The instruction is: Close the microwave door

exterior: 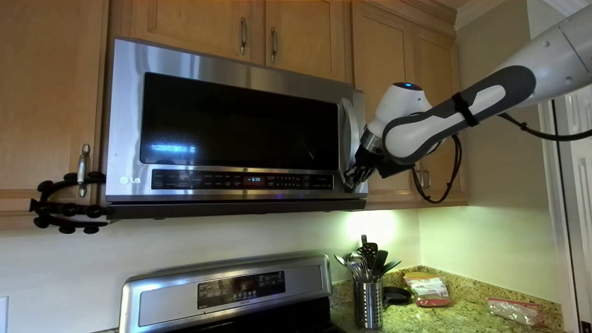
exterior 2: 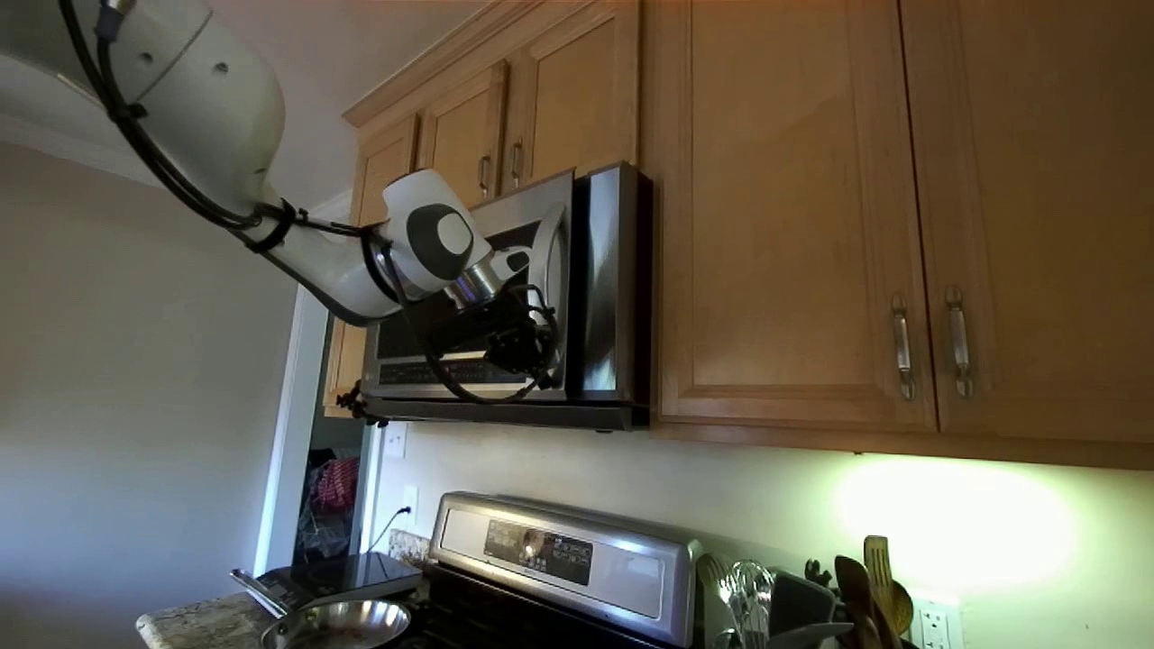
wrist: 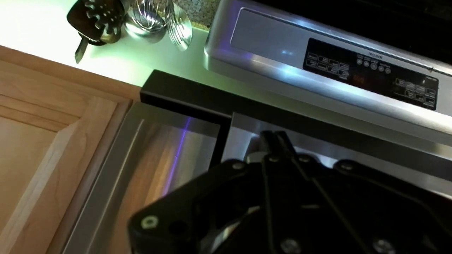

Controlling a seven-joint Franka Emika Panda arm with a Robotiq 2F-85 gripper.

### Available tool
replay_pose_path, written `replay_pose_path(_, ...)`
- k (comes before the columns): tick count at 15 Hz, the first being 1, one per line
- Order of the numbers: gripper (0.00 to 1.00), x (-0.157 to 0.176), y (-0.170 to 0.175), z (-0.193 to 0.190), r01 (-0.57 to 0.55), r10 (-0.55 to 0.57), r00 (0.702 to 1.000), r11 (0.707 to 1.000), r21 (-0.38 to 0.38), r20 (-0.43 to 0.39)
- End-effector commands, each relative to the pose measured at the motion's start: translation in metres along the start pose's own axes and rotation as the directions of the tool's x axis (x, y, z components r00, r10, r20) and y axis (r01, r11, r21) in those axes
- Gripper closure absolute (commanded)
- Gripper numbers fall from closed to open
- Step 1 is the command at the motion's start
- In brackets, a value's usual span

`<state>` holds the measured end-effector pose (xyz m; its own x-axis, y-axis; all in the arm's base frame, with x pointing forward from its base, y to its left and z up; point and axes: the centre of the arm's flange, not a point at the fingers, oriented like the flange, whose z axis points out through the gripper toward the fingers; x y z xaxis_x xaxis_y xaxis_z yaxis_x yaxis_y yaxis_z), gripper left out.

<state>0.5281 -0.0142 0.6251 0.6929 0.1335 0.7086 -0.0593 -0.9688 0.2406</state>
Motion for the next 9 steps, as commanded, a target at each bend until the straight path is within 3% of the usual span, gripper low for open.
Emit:
replay_pose_path(1, 0.98, 0.027, 0.014, 0.025, 0.034, -0.034, 0.999, 0.999, 0.025, -0.006)
replay_pose_path(6, 0.98, 0.040, 0.025, 0.037, 0.057, -0.057, 0.998, 0.998, 0.031, -0.008)
replay_pose_path(9, 0.98, 0.032, 0.021, 0.030, 0.059, -0.062, 0.998, 0.996, 0.062, 0.032)
